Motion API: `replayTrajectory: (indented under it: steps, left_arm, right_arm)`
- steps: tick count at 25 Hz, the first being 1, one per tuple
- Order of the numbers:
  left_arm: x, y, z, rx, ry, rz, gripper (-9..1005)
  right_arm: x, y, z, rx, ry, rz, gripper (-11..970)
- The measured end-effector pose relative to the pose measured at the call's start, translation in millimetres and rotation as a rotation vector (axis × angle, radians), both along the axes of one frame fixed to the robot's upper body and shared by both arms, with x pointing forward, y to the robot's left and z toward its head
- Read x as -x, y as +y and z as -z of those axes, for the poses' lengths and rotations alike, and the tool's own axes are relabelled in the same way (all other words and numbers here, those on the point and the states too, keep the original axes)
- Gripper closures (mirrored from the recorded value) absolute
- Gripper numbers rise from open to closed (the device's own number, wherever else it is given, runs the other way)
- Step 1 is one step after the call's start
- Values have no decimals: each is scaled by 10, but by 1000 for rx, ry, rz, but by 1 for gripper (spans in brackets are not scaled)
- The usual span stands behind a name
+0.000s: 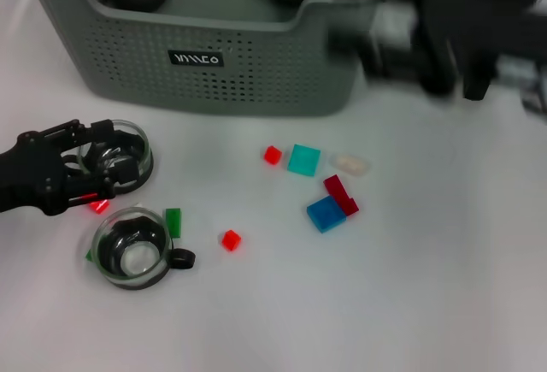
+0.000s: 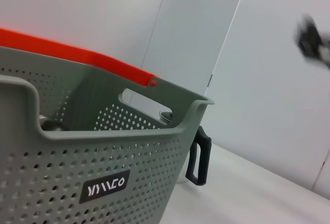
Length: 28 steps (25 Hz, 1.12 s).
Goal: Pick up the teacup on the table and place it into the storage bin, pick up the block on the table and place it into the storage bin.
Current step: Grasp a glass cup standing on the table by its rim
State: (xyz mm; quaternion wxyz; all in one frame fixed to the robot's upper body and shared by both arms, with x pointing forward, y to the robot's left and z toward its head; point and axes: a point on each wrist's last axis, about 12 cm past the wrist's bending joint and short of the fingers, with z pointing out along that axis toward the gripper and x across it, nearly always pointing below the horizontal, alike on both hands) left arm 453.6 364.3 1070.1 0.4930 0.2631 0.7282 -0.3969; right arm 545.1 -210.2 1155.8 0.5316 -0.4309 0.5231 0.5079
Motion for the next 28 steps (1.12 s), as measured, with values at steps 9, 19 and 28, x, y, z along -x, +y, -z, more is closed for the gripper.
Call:
replayTrajectory:
  steps: [9,19,28]
  left_arm:
    - [-71,72,-140,-1,12,17,169]
    - [-561,44,-979,-330,369,114,170]
    - [-1074,-562,-1062,-656,486,283,169]
  right_arm:
    - [402,-375,671,147,155,102,318]
    - [270,-277,672,210,157,83,318]
    - [224,-252,736,221,210,101,318]
